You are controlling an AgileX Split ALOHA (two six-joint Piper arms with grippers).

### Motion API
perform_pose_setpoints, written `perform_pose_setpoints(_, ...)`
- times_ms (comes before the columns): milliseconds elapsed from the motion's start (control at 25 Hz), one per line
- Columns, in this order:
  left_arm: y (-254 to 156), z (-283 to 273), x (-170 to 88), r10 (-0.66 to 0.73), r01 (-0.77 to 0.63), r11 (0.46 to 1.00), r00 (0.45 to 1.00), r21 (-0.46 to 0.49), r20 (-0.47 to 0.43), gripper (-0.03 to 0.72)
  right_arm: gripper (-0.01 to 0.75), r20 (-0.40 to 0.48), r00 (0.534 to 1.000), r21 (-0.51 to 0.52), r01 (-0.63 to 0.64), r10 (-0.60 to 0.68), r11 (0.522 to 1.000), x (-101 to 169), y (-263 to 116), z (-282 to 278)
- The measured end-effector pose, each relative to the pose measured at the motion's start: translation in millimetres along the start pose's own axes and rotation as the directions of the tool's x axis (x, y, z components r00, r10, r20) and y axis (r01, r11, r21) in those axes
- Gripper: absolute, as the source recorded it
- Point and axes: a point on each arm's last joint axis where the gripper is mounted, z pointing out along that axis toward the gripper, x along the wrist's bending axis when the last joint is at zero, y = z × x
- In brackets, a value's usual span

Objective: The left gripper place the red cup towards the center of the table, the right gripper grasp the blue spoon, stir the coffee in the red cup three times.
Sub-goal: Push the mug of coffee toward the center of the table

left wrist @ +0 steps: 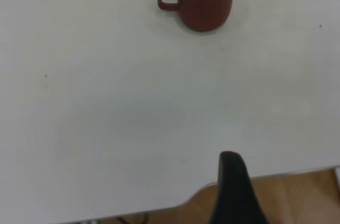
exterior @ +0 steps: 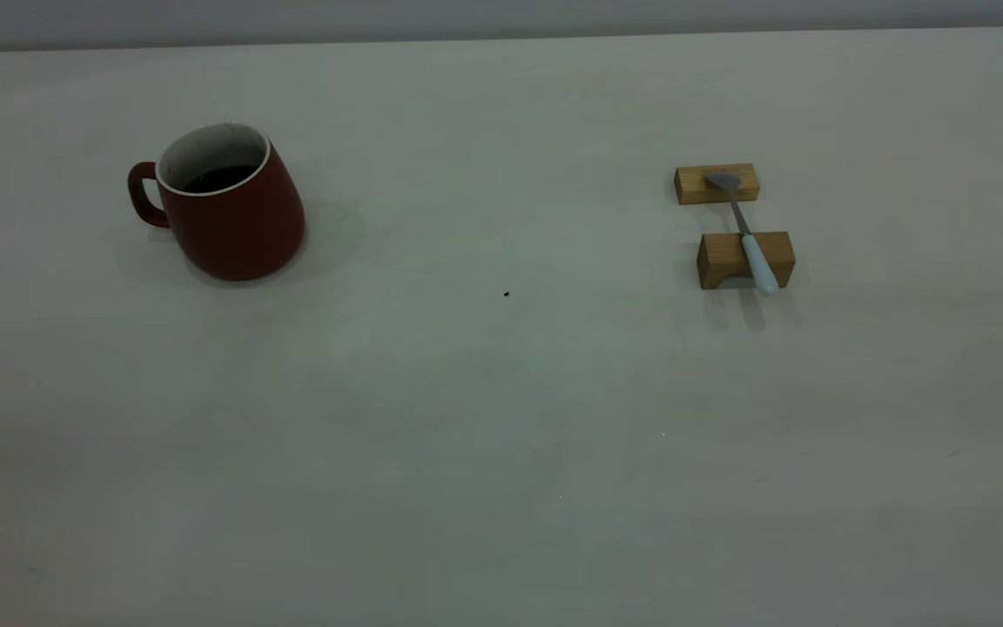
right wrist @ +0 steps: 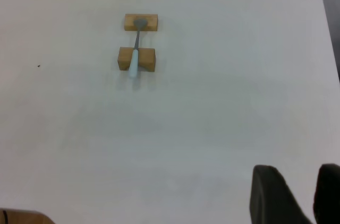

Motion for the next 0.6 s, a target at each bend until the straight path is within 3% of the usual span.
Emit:
perform_pose_setpoints(200,22.1,-4.8,4.6,-0.123,0.127,0.990,0.991,0.065,-0.061,0.551,0.240,0.000,1.000,0.000,0.000,0.000,1.000,0.0,0.0,0.0)
perform_pose_setpoints(600,124.5,54.7,7.4,-0.111,0.125,0.968,0.991,0.219,-0.076,0.551,0.240,0.000,1.000,0.000,0.000,0.000,1.000,0.0,0.0,0.0)
